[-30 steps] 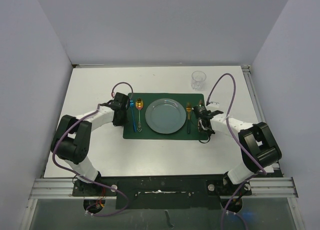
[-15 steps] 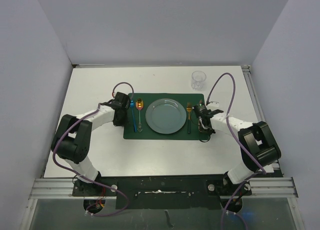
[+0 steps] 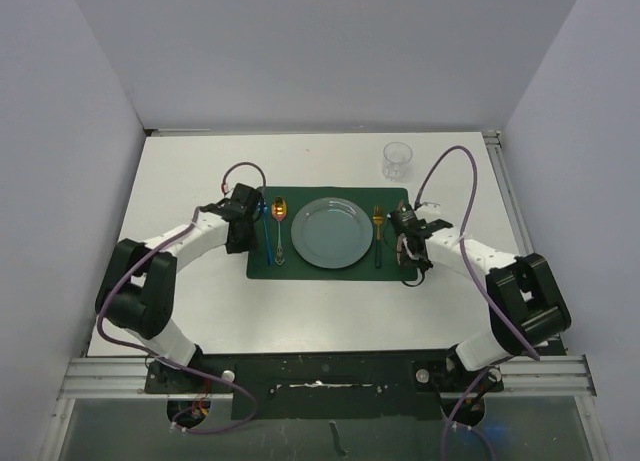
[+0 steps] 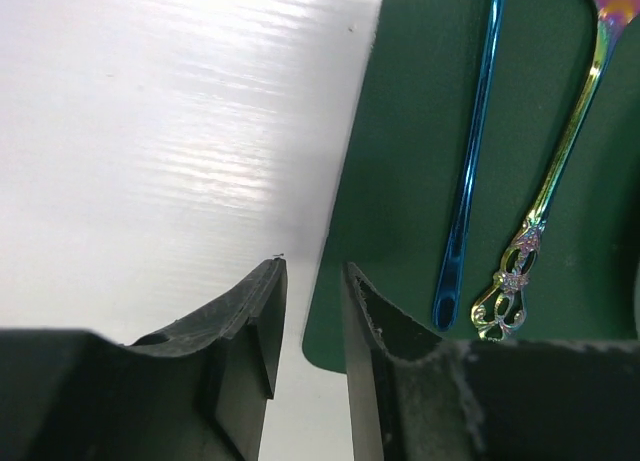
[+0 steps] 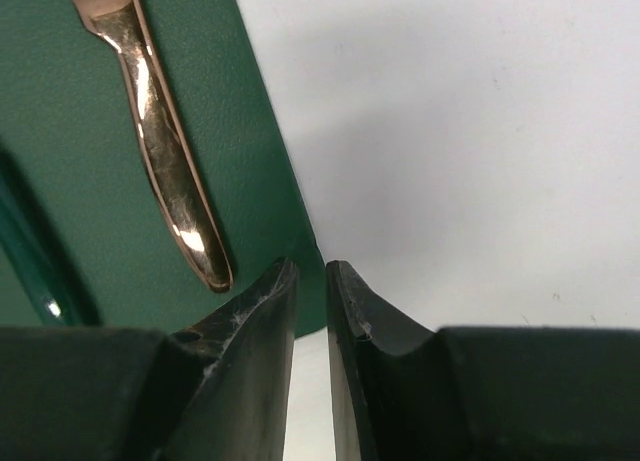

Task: Set the dinner table for one person
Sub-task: Adjust the napkin at the center of the board, then adjust the fork on the napkin.

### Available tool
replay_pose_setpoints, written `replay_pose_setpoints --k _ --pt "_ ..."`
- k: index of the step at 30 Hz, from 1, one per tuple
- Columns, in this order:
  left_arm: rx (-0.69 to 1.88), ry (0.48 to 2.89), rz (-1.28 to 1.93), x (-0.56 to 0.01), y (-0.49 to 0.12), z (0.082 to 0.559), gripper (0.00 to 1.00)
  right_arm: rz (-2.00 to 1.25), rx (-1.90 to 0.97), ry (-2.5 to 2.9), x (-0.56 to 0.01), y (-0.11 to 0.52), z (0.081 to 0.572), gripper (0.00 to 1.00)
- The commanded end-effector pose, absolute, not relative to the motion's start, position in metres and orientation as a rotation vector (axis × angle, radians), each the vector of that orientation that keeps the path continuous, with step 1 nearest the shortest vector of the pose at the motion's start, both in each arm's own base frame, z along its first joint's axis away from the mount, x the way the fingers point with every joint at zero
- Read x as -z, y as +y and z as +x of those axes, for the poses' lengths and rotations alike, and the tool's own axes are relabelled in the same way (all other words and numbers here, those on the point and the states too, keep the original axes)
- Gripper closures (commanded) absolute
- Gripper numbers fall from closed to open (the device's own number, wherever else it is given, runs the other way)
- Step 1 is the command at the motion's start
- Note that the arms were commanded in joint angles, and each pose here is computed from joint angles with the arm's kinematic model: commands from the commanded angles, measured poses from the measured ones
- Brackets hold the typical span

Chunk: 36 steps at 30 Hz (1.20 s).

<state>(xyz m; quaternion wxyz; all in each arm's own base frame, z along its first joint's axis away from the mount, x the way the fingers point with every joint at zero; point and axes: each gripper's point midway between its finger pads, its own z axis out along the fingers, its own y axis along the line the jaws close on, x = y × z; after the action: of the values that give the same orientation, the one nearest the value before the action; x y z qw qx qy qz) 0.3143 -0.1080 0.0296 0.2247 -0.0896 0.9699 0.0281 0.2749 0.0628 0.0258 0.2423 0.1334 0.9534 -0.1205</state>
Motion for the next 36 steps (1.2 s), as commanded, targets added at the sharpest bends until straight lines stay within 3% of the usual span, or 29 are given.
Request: replay_pose_setpoints --k 1,9,17,22,36 --pt "-0.08 2.483 -0.365 -0.088 -0.1 0.339 0.72 0.39 0.277 2.507 -0.067 0.063 0.286 0.79" --pt "0.134 2.363 -0.398 -0.121 -0.117 0.35 0.74 0.416 0.17 2.368 -0.112 0.062 0.288 0.8" --pt "0.409 2.49 -0.353 -0.085 -0.162 0.349 0.7 0.331 -0.036 2.276 -0.13 0.079 0.287 0.76" --pt "0.431 2.521 -0.386 -0.063 -0.166 0.35 0.66 0.318 -0.087 2.221 -0.142 0.079 0.281 0.75" --pt "0.389 2.5 -0.474 -0.046 -0.166 0.374 0.67 0.312 -0.03 2.257 -0.128 0.072 0.275 0.74"
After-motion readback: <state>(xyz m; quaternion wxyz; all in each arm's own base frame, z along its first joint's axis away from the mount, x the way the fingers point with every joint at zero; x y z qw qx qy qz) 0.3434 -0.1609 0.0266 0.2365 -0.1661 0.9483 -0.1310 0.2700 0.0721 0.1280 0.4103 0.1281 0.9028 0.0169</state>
